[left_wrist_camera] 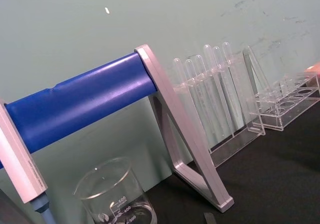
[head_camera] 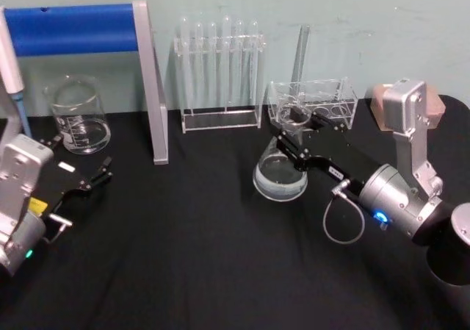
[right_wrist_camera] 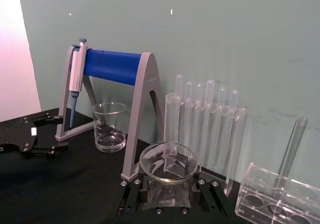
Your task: Grasp the erlenmeyer flask with one hand, shake it three times, then place it back.
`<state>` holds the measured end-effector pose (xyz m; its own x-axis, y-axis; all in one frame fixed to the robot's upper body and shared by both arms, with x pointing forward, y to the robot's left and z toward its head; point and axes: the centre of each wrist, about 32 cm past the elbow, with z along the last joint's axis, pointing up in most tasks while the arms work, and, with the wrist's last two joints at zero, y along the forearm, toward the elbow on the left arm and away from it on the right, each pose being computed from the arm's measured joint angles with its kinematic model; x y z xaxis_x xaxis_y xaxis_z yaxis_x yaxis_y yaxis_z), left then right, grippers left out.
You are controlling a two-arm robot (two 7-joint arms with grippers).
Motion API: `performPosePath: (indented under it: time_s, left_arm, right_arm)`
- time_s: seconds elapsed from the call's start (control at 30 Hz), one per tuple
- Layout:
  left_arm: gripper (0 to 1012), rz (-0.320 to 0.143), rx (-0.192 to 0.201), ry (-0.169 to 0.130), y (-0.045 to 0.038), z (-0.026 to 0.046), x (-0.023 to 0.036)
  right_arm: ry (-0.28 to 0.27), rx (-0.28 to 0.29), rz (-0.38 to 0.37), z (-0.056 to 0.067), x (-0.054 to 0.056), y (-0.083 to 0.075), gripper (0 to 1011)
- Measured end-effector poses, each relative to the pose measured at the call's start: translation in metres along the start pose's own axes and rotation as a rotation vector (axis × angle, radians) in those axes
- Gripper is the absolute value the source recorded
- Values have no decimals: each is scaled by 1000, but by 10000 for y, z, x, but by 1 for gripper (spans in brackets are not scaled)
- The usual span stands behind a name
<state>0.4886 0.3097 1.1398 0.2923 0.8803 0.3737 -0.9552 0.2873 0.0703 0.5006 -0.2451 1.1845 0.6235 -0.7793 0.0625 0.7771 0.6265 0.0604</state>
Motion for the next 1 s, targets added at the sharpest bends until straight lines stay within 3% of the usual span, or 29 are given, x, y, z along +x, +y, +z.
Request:
performPosePath:
  time_s: [0.6, 1.0]
  left_arm:
    - [1001, 0, 0, 0, 0, 0, 0]
    - [1001, 0, 0, 0, 0, 0, 0]
  right_arm:
    - [25, -43, 33, -263, -67, -3, 453]
    - [35, -58, 46, -348, -88, 0, 453]
